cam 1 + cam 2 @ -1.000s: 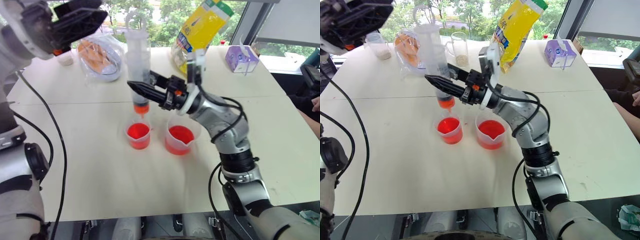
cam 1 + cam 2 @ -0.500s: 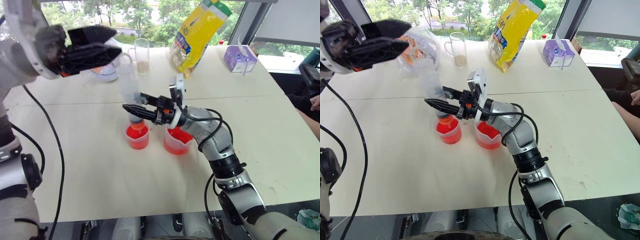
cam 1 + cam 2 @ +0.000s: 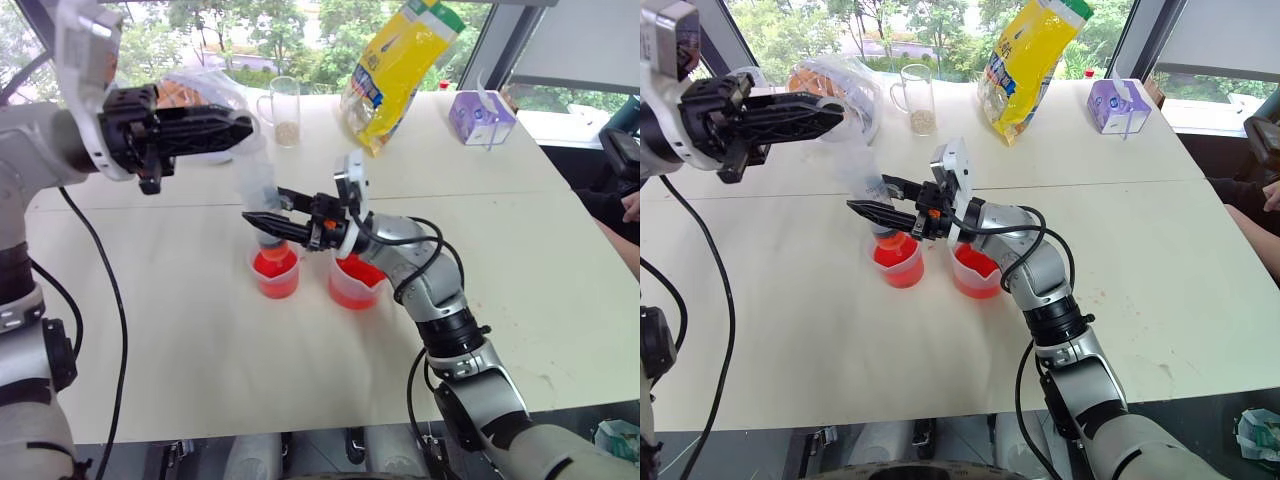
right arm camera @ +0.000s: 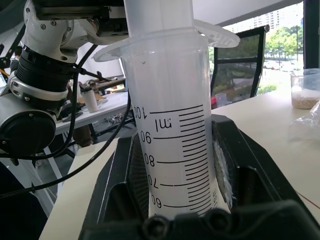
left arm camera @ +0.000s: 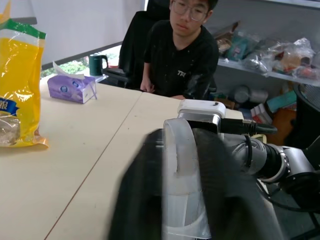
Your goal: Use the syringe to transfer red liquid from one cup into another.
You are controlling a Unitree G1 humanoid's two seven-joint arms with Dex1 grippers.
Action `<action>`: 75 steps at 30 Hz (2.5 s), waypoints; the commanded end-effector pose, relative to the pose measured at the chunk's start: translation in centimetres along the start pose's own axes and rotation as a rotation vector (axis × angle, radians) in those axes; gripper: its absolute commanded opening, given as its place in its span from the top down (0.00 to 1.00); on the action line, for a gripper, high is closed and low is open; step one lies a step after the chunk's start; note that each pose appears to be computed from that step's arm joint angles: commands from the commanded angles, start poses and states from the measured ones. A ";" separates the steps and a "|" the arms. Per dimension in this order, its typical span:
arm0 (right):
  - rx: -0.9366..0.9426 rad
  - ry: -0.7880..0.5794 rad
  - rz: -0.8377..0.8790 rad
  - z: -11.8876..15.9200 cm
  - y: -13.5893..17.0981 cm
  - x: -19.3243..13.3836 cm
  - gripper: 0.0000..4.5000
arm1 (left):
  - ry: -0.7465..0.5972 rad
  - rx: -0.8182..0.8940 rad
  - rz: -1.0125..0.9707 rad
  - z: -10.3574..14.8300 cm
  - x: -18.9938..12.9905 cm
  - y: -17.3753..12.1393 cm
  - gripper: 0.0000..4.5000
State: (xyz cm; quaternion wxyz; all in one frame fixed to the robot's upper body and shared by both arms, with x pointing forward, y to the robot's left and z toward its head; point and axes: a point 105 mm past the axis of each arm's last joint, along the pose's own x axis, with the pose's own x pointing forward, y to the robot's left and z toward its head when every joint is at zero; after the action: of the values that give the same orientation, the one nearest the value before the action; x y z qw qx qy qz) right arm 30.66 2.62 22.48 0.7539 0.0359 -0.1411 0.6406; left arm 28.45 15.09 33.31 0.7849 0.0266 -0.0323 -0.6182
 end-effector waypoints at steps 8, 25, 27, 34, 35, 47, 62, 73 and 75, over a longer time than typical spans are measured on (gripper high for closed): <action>-0.063 -0.074 0.035 3.0 0.8 0.8 0.69 | 0.089 0.068 -0.044 -1.3 0.8 -0.9 0.99; -0.112 -0.142 0.054 7.5 1.4 0.8 0.69 | 0.157 0.042 -0.061 -4.2 1.0 -1.8 0.99; -0.116 -0.149 0.051 7.9 1.3 0.7 0.69 | 0.158 0.040 -0.059 -4.3 1.0 -1.8 0.99; -0.115 -0.153 0.050 8.3 1.2 0.8 0.69 | 0.153 0.044 -0.047 -4.2 1.1 -1.6 0.99; -0.109 -0.147 0.052 8.0 1.3 0.8 0.69 | 0.141 0.047 -0.038 -3.9 1.1 -1.4 0.99; -0.024 -0.076 0.054 4.3 1.7 0.7 0.69 | -0.039 0.027 0.097 1.2 -0.8 1.4 0.06; 0.048 -0.153 -0.155 9.2 -2.2 -1.0 0.69 | -0.064 0.060 0.137 1.4 -3.5 1.9 0.01; 0.329 0.278 -0.748 12.5 -8.6 -11.8 0.69 | 0.067 -0.011 -0.008 -5.5 -0.1 -0.7 0.01; 0.393 0.406 -0.817 10.9 -8.7 -14.4 0.69 | 0.063 -0.014 -0.017 -5.8 0.3 -0.9 0.01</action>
State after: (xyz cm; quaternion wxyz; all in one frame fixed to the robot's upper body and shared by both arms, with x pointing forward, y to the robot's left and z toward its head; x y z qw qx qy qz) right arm 35.79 -14.24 31.15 0.9369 0.1073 0.1186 0.3110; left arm 28.68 14.88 26.66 0.7838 0.0193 0.0162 -0.6205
